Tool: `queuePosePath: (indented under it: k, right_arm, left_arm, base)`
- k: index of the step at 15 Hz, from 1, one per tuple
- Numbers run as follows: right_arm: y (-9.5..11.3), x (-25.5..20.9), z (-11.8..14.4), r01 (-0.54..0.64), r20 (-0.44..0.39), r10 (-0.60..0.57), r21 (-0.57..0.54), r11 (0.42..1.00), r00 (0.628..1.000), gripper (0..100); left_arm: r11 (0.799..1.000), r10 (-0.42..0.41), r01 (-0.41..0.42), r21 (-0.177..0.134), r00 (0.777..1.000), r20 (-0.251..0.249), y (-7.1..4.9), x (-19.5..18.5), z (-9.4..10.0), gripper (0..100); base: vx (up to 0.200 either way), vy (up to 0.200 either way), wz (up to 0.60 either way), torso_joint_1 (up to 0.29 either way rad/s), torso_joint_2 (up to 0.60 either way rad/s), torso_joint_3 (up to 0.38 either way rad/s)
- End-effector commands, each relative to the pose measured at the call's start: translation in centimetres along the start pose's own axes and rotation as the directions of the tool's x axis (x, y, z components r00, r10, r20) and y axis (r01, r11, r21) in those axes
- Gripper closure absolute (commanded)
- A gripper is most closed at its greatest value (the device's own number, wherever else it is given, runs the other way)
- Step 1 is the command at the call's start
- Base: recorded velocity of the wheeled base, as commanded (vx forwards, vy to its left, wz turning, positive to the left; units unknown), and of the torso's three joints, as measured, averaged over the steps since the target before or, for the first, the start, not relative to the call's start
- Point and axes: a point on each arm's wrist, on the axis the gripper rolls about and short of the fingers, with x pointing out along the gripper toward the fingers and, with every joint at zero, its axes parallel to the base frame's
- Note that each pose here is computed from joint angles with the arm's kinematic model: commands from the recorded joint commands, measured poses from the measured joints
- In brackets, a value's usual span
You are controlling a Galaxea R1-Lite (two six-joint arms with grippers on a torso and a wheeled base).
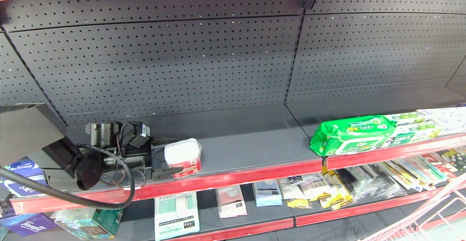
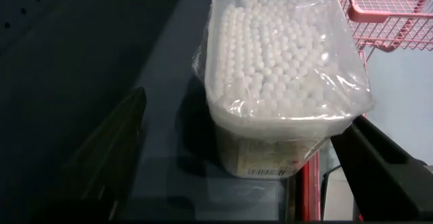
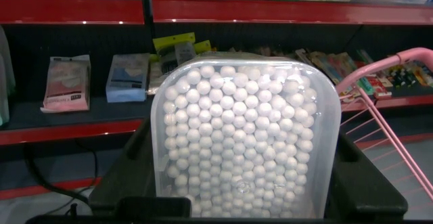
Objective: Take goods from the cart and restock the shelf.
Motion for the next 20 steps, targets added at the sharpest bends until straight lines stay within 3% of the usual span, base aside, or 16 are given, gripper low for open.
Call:
queuePosePath:
  k: [1, 9, 10, 12, 15, 17, 18, 20]
  right_arm:
    - [0.0, 0.0, 0.0, 0.000, -0.001, 0.000, -0.001, 1.000, 1.000, 100]
    - [0.0, 0.0, 0.0, -0.001, -0.002, 0.001, -0.001, 1.000, 1.000, 100]
    - [0.0, 0.0, 0.0, -0.001, -0.002, 0.001, -0.001, 1.000, 1.000, 100]
    - [0.0, 0.1, 0.0, -0.004, -0.009, 0.004, -0.001, 1.000, 1.000, 100]
    - [0.0, 0.1, 0.0, -0.006, -0.014, 0.006, -0.002, 1.000, 1.000, 100]
    - [0.0, 0.1, 0.0, -0.007, -0.013, 0.007, -0.002, 1.000, 1.000, 100]
    - [0.0, 0.1, 0.0, -0.010, -0.013, 0.010, -0.002, 1.000, 1.000, 100]
    - [0.0, 0.1, 0.0, -0.012, -0.008, 0.012, -0.001, 1.000, 1.000, 100]
  left_arm:
    - [1.000, 0.014, -0.014, -0.003, 1.000, -0.002, 0.2, -0.5, -0.1, 0]
    - [1.000, 0.001, -0.001, -0.003, 1.000, 0.013, 0.2, -0.7, 0.0, 0]
    - [1.000, -0.013, 0.013, 0.001, 1.000, 0.028, -0.1, -1.0, 0.5, 0]
    - [1.000, -0.023, 0.024, -0.019, 0.999, 0.042, -1.5, -1.9, 2.1, 0]
    - [0.998, -0.016, 0.020, -0.053, 0.997, 0.071, -1.9, -2.7, 4.7, 0]
    - [1.000, 0.013, -0.010, -0.029, 0.996, 0.089, -1.7, -3.3, 6.8, 0]
    - [0.998, 0.068, -0.069, 0.004, 0.994, 0.080, -1.5, -3.4, 7.9, 0]
    - [0.977, 0.213, -0.213, 0.010, 0.976, 0.047, -0.8, -3.5, 9.4, 0]
  base:
    - [0.000, 0.000, 0.00, 0.000, 0.00, 0.000]
    - [0.000, 0.000, 0.00, 0.000, 0.00, 0.000]
    - [0.000, 0.000, 0.00, 0.000, 0.00, 0.000]
    - [0.000, 0.000, 0.00, 0.000, 0.00, 0.000]
    - [0.000, 0.000, 0.00, 0.000, 0.00, 0.000]
    - [0.000, 0.000, 0.00, 0.000, 0.00, 0.000]
    - [0.000, 0.000, 0.00, 0.000, 0.00, 0.000]
    - [0.000, 0.000, 0.00, 0.000, 0.00, 0.000]
